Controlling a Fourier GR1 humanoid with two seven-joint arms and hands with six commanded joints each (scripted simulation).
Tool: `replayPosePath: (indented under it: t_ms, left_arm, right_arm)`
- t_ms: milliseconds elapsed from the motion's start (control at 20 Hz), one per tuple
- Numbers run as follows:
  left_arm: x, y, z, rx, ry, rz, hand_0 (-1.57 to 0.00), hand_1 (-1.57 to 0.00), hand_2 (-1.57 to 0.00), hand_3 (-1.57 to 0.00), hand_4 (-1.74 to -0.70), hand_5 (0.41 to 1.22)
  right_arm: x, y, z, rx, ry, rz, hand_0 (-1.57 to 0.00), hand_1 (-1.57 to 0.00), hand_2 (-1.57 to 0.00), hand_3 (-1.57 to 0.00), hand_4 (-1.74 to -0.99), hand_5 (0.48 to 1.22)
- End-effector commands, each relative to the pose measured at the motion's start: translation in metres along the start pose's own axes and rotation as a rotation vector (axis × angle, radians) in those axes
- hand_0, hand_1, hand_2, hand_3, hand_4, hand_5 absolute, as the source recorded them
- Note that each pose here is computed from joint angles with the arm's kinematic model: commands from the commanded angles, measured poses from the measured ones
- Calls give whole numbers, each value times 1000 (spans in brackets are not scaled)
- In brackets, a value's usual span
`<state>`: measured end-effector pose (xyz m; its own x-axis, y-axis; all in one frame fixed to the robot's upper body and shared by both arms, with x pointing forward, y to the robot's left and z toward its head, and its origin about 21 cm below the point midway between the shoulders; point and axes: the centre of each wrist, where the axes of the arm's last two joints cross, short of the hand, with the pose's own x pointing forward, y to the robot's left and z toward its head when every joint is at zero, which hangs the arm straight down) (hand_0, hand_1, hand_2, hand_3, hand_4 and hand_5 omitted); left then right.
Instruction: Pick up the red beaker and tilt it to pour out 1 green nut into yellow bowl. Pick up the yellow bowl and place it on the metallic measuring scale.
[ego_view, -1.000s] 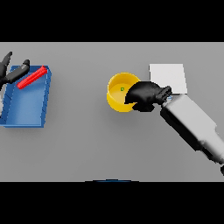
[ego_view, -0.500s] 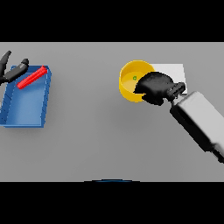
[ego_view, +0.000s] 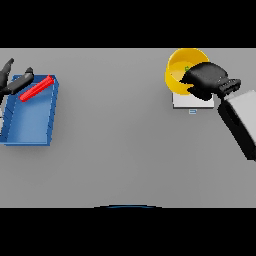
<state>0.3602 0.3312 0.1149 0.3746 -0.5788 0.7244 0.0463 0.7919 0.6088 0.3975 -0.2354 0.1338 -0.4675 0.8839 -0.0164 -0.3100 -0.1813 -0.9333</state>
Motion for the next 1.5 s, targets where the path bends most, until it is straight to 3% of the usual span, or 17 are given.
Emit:
replayPosePath:
  t_ms: [0,200,350,600,850,950,1000,1100,1200,1300,1450]
  left_arm:
    - [-1,4,1,0,7,7,1,1,1,1,-853,761]
    - [-2,2,5,-1,15,0,1,1,1,1,-865,779]
    - [1,0,2,1,26,-10,1,1,1,1,-863,797]
    - [1,4,0,9,36,-16,1,1,1,1,-854,807]
    - [3,3,1,-5,26,-17,1,1,1,1,-844,783]
    - [1,2,-1,-5,40,-18,1,1,1,1,-838,779]
    - [1,0,0,-8,32,-20,1,1,1,1,-836,775]
    - [1,2,0,-10,30,-21,1,1,1,1,-836,774]
    - [0,1,-1,-11,38,-13,1,1,1,1,-835,768]
    - [2,1,2,-16,17,0,1,1,1,1,-840,764]
    - [3,2,2,-9,27,-9,1,1,1,1,-832,749]
  right_arm:
    - [-6,0,-1,6,17,-7,-1569,-1571,-1551,-1154,-1741,1221]
    - [-23,16,-12,16,75,-47,-1570,-1571,-1500,-1181,-1741,1221]
    - [-35,25,-14,17,87,-56,-1571,-1571,-1428,-1290,-1741,1221]
    - [-38,45,-22,41,105,-94,-1571,-1571,-1382,-1384,-1741,1221]
    - [-40,48,-22,62,117,-100,-1571,-1571,-1374,-1448,-1741,1221]
    - [-40,49,-21,60,119,-111,-1565,-1496,-1437,-1249,-1741,1221]
    - [-42,48,-20,69,117,-113,-1558,-1428,-1343,-1110,-1682,1221]
    - [-39,47,-25,70,144,-137,-1335,-1125,-1007,-816,-1592,1074]
    - [-40,45,-24,77,133,-186,-946,-811,-708,-576,-1535,965]
    - [-44,44,-22,87,141,-208,-605,-556,-470,-391,-1496,890]
    - [-46,45,-19,100,145,-204,-309,-304,-240,-206,-1461,833]
